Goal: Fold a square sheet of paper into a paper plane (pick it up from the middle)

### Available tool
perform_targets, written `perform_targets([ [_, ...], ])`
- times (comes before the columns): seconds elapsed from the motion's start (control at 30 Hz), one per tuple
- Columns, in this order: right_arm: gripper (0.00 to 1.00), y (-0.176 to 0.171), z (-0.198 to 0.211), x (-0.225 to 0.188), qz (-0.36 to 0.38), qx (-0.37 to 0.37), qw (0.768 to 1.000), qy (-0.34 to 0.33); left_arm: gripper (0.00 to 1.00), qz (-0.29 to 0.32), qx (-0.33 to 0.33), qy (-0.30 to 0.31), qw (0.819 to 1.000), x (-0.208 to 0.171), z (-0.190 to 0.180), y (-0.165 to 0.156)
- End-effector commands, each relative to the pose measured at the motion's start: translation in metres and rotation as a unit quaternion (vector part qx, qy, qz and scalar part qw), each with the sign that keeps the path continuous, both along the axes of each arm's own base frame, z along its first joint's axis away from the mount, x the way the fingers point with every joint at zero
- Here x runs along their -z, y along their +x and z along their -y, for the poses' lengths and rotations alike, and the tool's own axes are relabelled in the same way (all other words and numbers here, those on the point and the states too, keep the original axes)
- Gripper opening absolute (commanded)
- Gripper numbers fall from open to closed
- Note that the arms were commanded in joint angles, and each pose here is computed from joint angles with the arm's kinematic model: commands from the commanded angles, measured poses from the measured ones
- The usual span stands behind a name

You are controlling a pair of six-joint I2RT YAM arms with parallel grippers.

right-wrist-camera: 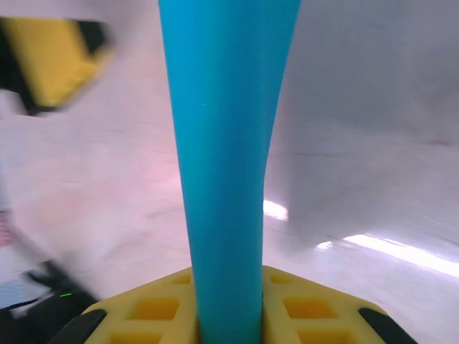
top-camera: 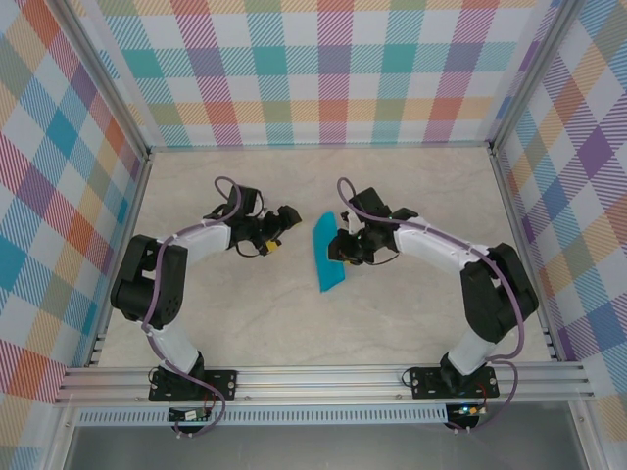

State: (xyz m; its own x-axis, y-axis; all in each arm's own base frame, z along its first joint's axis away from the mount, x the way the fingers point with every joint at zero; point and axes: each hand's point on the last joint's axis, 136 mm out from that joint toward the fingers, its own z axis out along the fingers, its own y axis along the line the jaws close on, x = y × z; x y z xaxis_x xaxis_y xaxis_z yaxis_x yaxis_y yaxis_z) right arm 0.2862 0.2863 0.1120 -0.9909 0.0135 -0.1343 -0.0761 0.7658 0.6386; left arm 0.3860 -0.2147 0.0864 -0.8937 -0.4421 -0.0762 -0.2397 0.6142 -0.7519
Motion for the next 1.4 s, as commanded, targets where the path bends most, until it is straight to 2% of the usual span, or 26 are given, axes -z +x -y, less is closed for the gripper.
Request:
perform_targets([
  [0.0,0.23,0.002,-0.031,-0.039,-0.010,-0.017,0.989,0.150,0.93,0.025,0.009,-0.082,0.996,-0.037,0.011,-0.001],
  [0.17,0.25,0.005,-0.033,-0.041,-0.034,-0.018,0.979,0.202,0.94,0.038,0.027,-0.167,0.985,-0.052,0.023,-0.013],
  [0.3,0.27,0.005,-0.031,-0.039,-0.055,-0.016,0.973,0.221,0.95,0.058,0.026,-0.196,0.979,-0.058,0.022,-0.022],
  [0.37,0.28,0.006,-0.030,-0.037,-0.065,-0.013,0.971,0.228,0.91,0.065,0.026,-0.212,0.975,-0.061,0.023,-0.024],
  [0.47,0.29,0.008,-0.029,-0.034,-0.081,-0.009,0.968,0.236,0.82,0.080,0.025,-0.231,0.969,-0.067,0.024,-0.023],
  [0.67,0.29,0.010,-0.025,-0.028,-0.099,-0.002,0.965,0.243,0.52,0.102,0.024,-0.254,0.961,-0.077,0.027,-0.020],
  [0.97,0.30,0.010,-0.022,-0.015,-0.121,0.010,0.963,0.240,0.25,0.105,0.028,-0.256,0.961,-0.074,0.035,-0.021],
  [1.03,0.34,0.009,-0.020,-0.011,-0.123,0.012,0.965,0.232,0.17,0.100,0.035,-0.245,0.964,-0.069,0.039,-0.022],
  [1.13,0.47,0.005,-0.011,0.001,-0.115,0.012,0.976,0.186,0.07,0.092,0.052,-0.221,0.970,-0.061,0.047,-0.024],
  [1.23,0.62,0.002,0.003,0.012,-0.090,0.003,0.989,0.119,0.03,0.084,0.069,-0.185,0.977,-0.051,0.055,-0.026],
  [1.37,0.75,0.003,0.024,0.017,-0.057,0.014,0.997,0.047,0.02,0.077,0.091,-0.155,0.981,-0.044,0.066,-0.029],
])
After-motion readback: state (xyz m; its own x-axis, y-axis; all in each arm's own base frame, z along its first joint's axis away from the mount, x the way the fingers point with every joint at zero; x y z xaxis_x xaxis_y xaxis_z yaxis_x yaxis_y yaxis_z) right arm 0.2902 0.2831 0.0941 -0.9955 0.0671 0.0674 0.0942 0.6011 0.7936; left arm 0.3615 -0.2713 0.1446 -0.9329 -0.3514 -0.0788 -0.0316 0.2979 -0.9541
